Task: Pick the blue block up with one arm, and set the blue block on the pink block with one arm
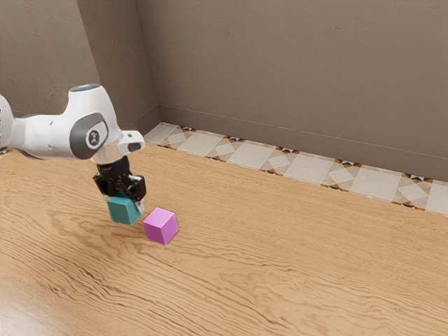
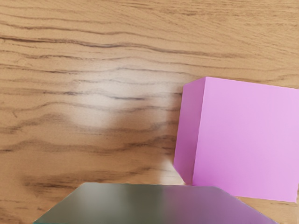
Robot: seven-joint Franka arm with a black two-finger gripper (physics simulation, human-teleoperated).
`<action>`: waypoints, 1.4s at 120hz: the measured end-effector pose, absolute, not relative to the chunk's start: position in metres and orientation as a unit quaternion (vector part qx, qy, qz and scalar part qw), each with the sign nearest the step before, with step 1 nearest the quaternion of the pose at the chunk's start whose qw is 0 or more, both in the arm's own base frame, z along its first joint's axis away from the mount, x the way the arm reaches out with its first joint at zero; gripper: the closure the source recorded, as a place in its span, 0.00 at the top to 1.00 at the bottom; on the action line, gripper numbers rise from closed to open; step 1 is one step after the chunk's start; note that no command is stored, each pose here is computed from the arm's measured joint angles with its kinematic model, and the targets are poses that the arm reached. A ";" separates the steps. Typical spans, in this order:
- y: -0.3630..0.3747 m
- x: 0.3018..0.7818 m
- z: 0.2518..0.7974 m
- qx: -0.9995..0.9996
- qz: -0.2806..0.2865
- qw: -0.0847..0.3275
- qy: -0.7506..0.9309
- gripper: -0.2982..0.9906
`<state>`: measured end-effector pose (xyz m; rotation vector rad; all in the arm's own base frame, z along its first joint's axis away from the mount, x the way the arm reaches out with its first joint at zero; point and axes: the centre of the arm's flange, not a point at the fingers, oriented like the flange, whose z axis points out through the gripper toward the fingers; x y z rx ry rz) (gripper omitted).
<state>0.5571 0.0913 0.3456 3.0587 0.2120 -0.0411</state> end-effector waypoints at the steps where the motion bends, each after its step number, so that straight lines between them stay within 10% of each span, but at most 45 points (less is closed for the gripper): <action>1: 0.090 0.557 0.345 0.997 -0.015 0.038 0.072 0.51; 53: 0.023 0.577 0.345 0.997 -0.002 -0.032 0.073 0.51; 168: 0.047 0.576 0.321 0.997 0.057 0.046 0.033 0.51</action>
